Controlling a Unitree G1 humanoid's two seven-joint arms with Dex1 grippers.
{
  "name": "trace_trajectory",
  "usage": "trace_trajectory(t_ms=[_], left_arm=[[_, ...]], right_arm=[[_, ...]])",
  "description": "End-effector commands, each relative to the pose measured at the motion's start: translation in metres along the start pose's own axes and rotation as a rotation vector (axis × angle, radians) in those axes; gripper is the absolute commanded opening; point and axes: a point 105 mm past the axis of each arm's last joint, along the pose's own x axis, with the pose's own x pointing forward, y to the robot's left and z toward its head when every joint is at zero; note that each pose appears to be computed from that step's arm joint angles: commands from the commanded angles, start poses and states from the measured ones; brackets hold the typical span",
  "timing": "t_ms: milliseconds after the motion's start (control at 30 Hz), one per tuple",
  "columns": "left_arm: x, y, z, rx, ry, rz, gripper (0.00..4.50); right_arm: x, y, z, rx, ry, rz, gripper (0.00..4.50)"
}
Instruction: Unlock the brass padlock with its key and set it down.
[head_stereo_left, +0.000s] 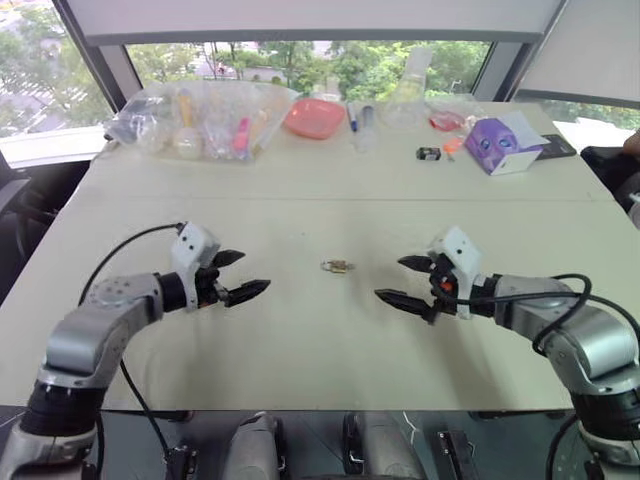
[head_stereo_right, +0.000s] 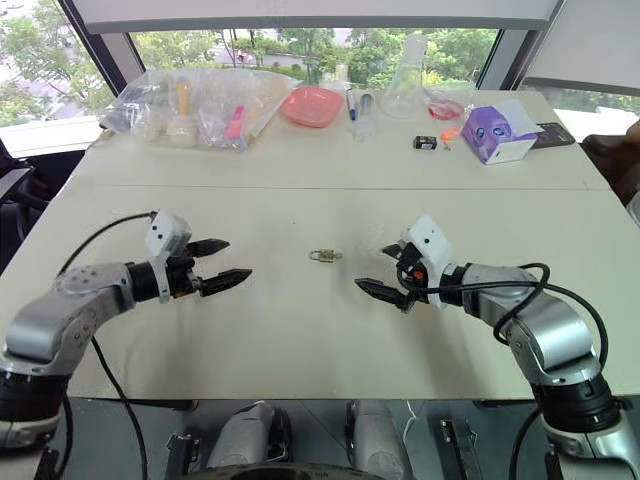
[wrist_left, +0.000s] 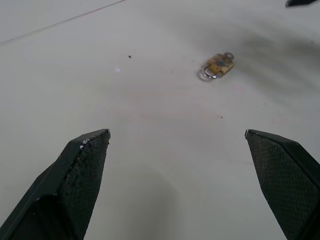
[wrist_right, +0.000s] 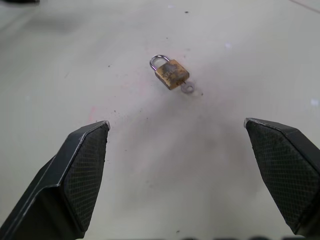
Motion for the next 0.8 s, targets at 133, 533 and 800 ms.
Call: trace_trajectory(t_ms=[133, 533, 800], left_arm=[[-0.004, 0.002, 0.024, 0.07, -0.002, -0.106, 4.5], [0.001, -0.008, 0.033, 0.1, -0.056, -0.146, 4.5], [0.056, -0.017, 0.046, 0.259, -0.025, -0.363, 4.5]], right_arm=[[0.037, 0.001, 0.019, -0.16, -0.007, 0.114, 4.46], [0.054, -0.02, 0.029, -0.215, 0.002, 0.142, 4.46], [0.03, -0.011, 0.02, -0.166, 0.007, 0.097, 4.46]])
